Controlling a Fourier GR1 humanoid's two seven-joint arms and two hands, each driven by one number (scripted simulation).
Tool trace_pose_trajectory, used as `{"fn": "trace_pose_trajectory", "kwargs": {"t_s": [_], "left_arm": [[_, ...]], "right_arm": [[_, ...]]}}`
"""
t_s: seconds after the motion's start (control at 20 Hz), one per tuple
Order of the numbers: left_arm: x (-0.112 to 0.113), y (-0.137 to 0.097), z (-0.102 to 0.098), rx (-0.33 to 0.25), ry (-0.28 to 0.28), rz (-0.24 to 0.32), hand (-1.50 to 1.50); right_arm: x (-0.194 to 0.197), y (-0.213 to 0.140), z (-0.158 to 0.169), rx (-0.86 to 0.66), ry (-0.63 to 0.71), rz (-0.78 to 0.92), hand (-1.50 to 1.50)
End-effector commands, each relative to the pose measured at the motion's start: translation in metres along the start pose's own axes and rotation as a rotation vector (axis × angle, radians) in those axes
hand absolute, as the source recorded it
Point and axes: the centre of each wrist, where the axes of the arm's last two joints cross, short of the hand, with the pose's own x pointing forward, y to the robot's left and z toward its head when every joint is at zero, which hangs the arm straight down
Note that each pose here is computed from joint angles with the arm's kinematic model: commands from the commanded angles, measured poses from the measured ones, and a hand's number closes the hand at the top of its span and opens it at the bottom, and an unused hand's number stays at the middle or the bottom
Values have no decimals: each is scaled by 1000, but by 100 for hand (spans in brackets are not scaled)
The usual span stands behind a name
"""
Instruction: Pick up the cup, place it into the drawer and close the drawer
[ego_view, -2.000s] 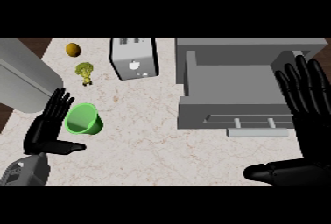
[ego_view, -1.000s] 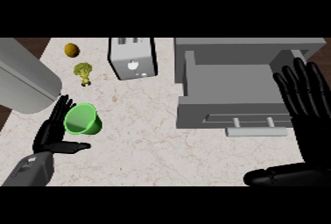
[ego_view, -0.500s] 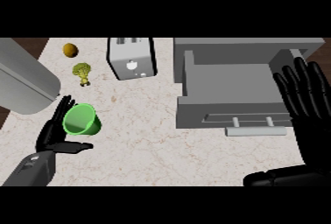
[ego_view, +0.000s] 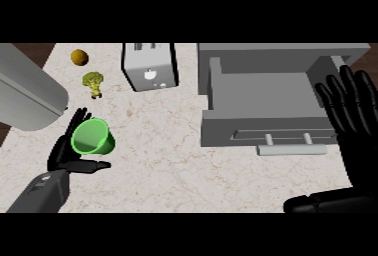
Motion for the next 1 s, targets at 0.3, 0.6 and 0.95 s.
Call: {"fn": "trace_pose_trajectory", "kwargs": {"t_s": [0.3, 0.6, 0.95], "left_arm": [[0, 0, 0, -117, -77, 206, -150], [11, 0, -14, -168, -155, 247, 150], [-3, -19, -8, -11, -277, 163, 150]], "right_arm": [[4, 3, -2, -2, -14, -5, -150], [-3, 6, -11, -9, -5, 8, -150], [10, -1, -2, -4, 10, 19, -150]]}}
